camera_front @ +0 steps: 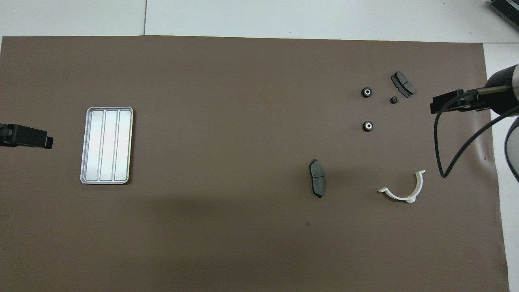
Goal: Pick bearing gear from pile to tray
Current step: 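Reach the right gripper toward the black bearing gear farthest from the robot, then close the right gripper on the black bearing gear and lift it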
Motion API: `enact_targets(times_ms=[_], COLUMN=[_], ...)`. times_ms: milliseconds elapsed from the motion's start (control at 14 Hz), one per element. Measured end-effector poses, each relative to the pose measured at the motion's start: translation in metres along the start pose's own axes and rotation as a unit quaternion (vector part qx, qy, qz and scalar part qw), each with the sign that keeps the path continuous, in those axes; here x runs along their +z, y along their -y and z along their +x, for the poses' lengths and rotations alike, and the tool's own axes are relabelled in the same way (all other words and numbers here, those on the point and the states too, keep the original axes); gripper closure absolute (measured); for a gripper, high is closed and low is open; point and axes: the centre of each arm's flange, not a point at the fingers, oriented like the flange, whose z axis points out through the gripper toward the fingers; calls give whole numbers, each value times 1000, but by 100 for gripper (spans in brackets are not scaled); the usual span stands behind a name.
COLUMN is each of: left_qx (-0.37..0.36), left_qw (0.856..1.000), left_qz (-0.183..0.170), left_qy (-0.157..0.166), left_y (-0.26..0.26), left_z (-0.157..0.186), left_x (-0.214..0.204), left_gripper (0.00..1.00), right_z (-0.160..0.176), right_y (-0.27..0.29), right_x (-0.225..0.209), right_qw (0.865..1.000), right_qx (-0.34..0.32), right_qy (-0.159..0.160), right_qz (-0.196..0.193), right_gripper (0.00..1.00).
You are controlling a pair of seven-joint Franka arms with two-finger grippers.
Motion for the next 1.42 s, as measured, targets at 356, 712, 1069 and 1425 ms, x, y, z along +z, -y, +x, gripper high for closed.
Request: enact_targets(times_ms=[356,712,1069,1425], left_qx=[0,0,0,0], left_qw=[1000,1000,1000,1000], left_qz=[0,0,0,0], left_qy=[0,0,0,0], left_y=[0,0,0,0], left_z=[0,0,0,0], left_x=[0,0,0,0], left_gripper=[0,0,0,0], right_z=[6,33,64,70], right_y=[10,7,1,25], right_x=[37,115,213,271], right_qw=[1000,1000,999,998], right_qx=[-8,-14,-27,-23], right_qy=[-10,-13,-30,-24], right_qz=[1,-6,-20,-50], right_gripper=[0,0,0,0])
